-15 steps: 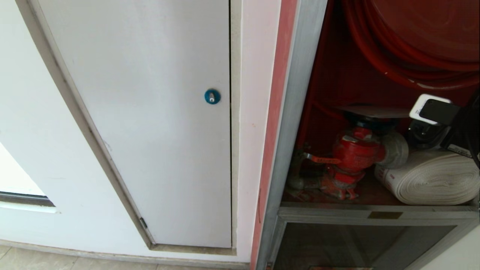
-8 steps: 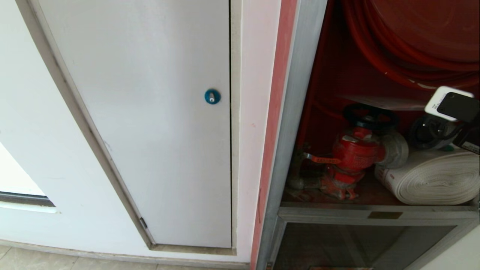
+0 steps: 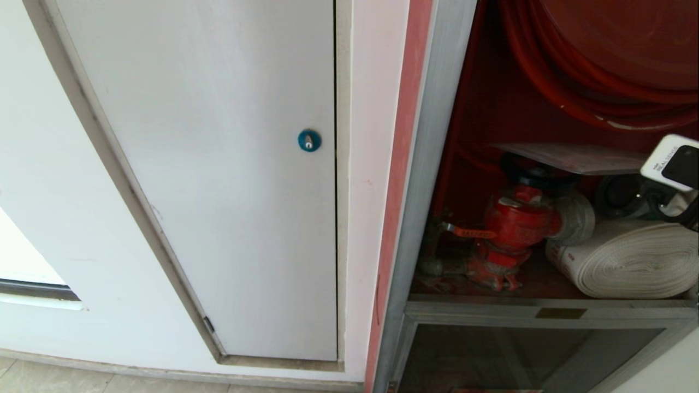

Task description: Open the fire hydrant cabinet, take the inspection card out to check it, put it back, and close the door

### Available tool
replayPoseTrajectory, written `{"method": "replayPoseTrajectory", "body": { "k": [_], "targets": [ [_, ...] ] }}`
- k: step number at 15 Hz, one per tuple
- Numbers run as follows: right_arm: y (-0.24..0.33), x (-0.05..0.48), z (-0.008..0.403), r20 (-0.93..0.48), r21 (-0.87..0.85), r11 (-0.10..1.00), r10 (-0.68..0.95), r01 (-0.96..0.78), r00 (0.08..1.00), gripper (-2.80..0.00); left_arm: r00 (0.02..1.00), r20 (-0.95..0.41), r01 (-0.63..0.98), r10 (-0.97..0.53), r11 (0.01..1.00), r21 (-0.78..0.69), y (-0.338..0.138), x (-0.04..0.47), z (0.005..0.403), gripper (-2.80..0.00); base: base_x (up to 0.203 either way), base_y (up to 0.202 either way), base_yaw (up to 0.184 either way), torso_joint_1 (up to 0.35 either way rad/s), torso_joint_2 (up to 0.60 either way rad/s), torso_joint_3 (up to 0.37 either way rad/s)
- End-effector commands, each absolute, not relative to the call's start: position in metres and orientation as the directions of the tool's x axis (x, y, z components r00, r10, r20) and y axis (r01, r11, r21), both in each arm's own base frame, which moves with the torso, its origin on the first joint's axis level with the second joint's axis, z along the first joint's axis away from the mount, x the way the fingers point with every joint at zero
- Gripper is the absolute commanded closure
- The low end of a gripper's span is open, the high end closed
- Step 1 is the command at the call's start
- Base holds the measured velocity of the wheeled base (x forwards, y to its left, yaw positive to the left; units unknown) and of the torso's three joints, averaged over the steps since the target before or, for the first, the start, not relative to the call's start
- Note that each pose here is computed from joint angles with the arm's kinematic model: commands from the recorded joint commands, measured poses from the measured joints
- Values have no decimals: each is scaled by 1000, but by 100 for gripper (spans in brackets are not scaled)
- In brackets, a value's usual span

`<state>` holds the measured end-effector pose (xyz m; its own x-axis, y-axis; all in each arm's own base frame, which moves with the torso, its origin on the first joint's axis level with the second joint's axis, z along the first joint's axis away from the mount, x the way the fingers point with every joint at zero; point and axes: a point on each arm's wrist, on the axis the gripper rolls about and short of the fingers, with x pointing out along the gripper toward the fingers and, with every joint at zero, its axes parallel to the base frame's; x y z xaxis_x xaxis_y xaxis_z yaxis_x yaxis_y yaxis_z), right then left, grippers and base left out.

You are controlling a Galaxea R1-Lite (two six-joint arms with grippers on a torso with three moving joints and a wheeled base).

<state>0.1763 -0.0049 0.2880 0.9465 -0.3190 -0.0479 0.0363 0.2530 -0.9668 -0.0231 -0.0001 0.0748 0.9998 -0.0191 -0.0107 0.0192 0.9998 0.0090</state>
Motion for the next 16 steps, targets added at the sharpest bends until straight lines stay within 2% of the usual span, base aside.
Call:
{"method": "replayPoseTrajectory", "body": {
  "k": [1,4,10,16],
  "targets": [
    [-5,161,291,-16,-967,247,-313,65,950,0,1000,-12,20,-20,1000,9,0,-23,75,0,0,0,0,0,0,0],
    [-4,146,292,13,-961,263,-280,89,960,0,1000,-12,20,-20,1000,9,0,-23,75,0,0,0,0,0,0,0],
    [-4,121,296,69,-898,409,-237,164,969,0,1000,-12,19,-18,1000,9,0,-23,75,0,0,0,0,0,0,0],
    [-2,91,293,15,-813,570,-183,118,983,0,1000,-12,20,-20,1000,9,0,-23,75,0,0,0,0,0,0,0]
  ]
}}
